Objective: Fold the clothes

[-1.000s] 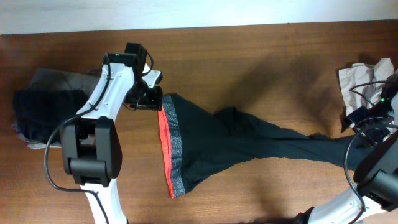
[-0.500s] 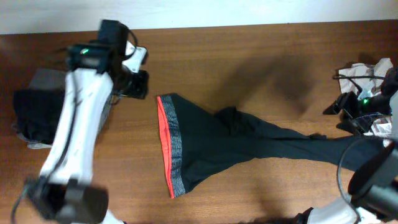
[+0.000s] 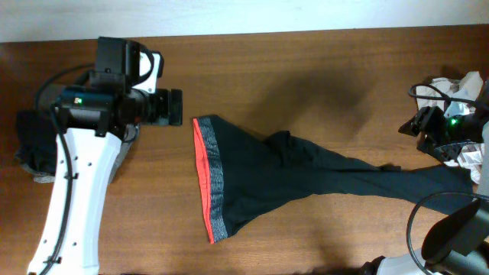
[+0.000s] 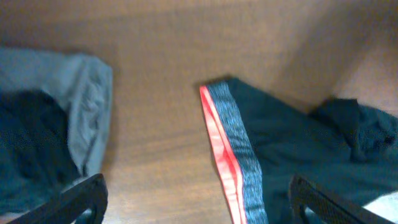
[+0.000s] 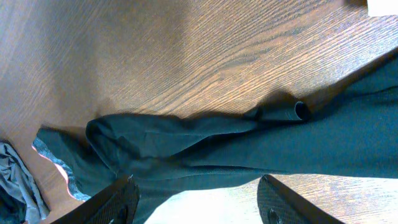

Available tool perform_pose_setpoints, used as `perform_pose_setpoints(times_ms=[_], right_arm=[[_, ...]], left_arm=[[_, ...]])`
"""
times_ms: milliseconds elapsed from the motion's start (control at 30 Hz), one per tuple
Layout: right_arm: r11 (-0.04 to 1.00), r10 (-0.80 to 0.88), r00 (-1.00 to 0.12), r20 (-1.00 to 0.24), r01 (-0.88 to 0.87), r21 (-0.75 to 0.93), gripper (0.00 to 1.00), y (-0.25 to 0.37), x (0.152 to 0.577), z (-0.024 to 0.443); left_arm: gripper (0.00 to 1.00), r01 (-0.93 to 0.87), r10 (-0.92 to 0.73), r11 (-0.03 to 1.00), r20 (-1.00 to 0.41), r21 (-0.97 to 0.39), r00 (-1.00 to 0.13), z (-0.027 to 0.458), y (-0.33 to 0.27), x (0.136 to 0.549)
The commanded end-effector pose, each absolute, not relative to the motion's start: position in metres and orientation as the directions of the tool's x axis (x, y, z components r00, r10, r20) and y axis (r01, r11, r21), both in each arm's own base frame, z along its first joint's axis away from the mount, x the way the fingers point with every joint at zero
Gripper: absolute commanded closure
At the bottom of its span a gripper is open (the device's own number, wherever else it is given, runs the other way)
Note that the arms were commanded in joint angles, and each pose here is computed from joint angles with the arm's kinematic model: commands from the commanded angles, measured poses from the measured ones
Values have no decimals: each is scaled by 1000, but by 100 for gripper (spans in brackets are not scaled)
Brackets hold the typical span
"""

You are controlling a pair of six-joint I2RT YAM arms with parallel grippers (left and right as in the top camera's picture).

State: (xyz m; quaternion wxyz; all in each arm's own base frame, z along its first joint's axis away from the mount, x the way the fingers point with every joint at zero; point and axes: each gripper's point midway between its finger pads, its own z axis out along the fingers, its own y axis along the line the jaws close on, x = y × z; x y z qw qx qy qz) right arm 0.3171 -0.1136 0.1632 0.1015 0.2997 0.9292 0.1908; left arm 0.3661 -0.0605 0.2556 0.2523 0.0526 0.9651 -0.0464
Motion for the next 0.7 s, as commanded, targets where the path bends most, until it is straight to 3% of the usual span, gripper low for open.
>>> perform_pose_setpoints(times_ms=[0,267,667], right_arm=[[758,581,-807,-104,491,429,33,-111,321,172],[758,581,-807,-104,491,429,29,-111,321,172],[757,582,-807,-99,493,429,27,-110,319,172]], left_arm=[[9,102,54,989,-376,-107,-925,212,-66,352],[2,257,135,887,-319,-382,-938,115,-118,334],[7,343,284,834,-197,-433,-939,68,-147,306]])
